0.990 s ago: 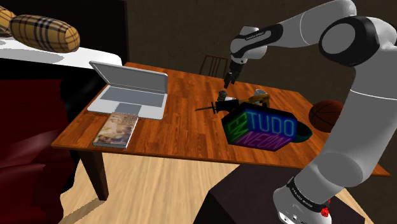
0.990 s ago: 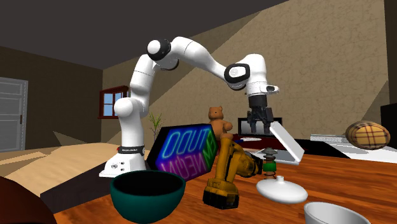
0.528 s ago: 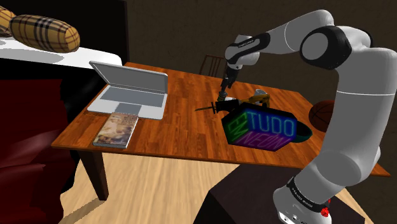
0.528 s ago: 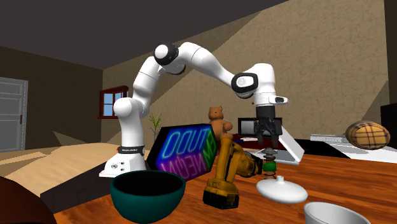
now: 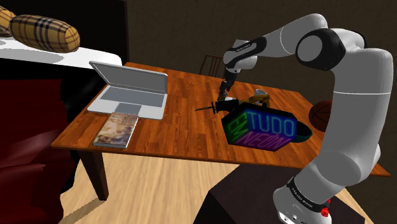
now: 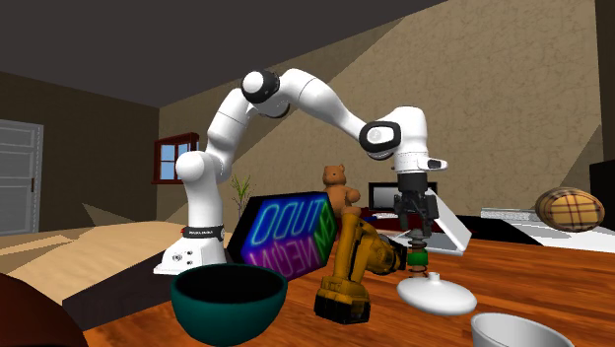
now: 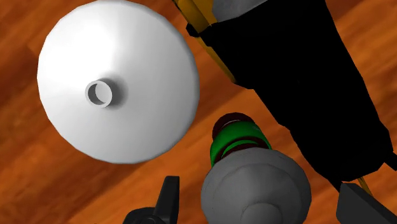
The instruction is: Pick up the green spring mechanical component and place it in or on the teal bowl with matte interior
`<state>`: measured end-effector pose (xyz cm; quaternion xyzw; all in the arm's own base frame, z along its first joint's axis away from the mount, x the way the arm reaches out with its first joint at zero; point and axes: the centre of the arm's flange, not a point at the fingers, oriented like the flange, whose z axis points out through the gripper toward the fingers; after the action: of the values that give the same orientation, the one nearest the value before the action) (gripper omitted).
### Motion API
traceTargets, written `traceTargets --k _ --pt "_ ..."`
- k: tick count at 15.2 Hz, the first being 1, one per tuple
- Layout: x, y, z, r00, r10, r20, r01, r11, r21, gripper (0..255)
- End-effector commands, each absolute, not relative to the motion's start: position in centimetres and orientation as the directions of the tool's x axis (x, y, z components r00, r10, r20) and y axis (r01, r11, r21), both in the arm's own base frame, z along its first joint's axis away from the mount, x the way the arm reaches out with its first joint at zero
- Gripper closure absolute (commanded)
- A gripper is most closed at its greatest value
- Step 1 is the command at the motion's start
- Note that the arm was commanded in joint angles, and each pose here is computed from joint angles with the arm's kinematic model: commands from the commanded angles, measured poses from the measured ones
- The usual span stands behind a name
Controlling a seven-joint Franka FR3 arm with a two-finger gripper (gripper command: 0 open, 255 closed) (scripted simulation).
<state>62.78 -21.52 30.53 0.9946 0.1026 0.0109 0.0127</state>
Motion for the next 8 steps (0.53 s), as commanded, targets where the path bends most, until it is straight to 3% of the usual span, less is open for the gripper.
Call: traceTargets --k 1,3,4,8 --pt "62.79 -21.52 30.51 0.979 0.204 0.019 0.204 -0.979 0.028 0" --pt "62.79 -21.52 30.52 0.979 0.204 0.019 0.204 -0.979 0.027 0" --pt "62.79 -21.52 30.52 0.979 0.204 0.019 0.204 -0.979 0.027 255" --pt "62.79 -21.52 30.52 0.979 0.204 0.019 0.204 -0.979 0.027 255"
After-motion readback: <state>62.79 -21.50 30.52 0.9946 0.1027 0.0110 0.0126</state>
